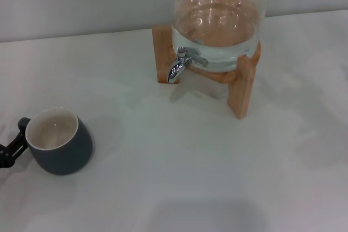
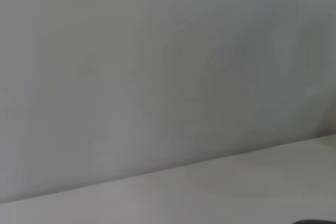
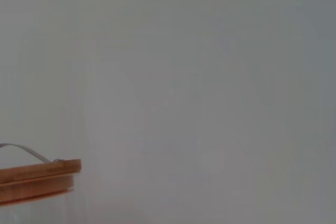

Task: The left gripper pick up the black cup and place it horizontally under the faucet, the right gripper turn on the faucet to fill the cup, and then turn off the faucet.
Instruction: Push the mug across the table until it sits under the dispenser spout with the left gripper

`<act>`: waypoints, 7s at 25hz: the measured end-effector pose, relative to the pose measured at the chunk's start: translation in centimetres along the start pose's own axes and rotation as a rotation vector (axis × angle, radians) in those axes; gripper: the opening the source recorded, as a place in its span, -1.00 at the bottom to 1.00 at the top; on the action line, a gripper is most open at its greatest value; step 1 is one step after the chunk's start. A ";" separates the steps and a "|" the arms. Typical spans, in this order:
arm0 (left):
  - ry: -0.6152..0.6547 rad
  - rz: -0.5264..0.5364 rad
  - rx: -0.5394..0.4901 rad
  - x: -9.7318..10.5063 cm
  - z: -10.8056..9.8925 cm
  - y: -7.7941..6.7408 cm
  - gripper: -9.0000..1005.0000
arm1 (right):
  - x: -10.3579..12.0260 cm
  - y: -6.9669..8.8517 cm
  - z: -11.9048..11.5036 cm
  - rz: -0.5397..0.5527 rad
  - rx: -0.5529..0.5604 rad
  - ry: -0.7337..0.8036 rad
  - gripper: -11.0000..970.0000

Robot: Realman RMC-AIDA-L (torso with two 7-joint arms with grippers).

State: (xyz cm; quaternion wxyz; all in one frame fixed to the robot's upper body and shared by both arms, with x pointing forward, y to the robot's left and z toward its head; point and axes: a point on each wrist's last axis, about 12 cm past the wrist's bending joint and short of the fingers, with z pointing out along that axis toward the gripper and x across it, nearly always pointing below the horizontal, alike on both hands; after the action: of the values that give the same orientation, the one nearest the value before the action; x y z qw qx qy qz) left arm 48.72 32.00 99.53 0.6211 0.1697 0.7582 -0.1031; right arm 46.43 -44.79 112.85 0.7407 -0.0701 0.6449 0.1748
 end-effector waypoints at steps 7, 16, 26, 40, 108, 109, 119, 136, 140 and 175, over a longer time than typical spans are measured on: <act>0.010 -0.002 -0.003 0.0 0.2 0.1 0.75 | 0.0 0.0 -0.2 0.001 0.001 0.001 0.43; 0.019 -0.004 0.007 0.0 0.5 -0.1 0.74 | 0.0 0.0 -0.3 0.002 0.001 0.002 0.43; 0.018 -0.002 0.036 -0.2 0.8 -0.4 0.47 | 0.0 0.1 -0.3 0.004 -0.002 0.001 0.43; 0.014 0.002 0.045 -0.4 1.2 -0.5 -0.54 | 0.0 0.1 -0.2 0.001 -0.005 0.000 0.43; 0.128 -0.041 0.369 -6.6 11.5 -5.3 -0.72 | 0.1 1.0 -0.1 0.015 -0.073 -0.013 0.43; 0.135 -0.039 0.373 -6.7 11.6 -5.4 -0.72 | 0.1 1.0 -0.1 0.015 -0.074 -0.013 0.43; 0.196 -0.007 0.406 -6.8 12.5 -6.4 -0.72 | 0.2 1.1 -0.1 0.017 -0.077 -0.011 0.43; 0.217 0.026 0.476 -7.7 13.5 -8.0 -0.71 | 0.5 1.3 0.1 0.027 -0.092 -0.008 0.43; 0.228 0.035 0.478 -7.9 13.8 -8.1 -0.71 | 0.5 1.3 0.0 0.028 -0.091 -0.007 0.43; 0.221 0.120 0.493 -8.9 14.7 -9.0 -0.69 | 0.5 1.3 0.1 0.020 -0.092 -0.009 0.43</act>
State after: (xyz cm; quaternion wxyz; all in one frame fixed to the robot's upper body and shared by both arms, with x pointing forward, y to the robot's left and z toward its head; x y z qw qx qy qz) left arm 60.15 17.19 104.66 0.4796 0.3703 0.7621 -0.2284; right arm 46.15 -43.41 112.56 0.7377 -0.0969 0.6336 0.2119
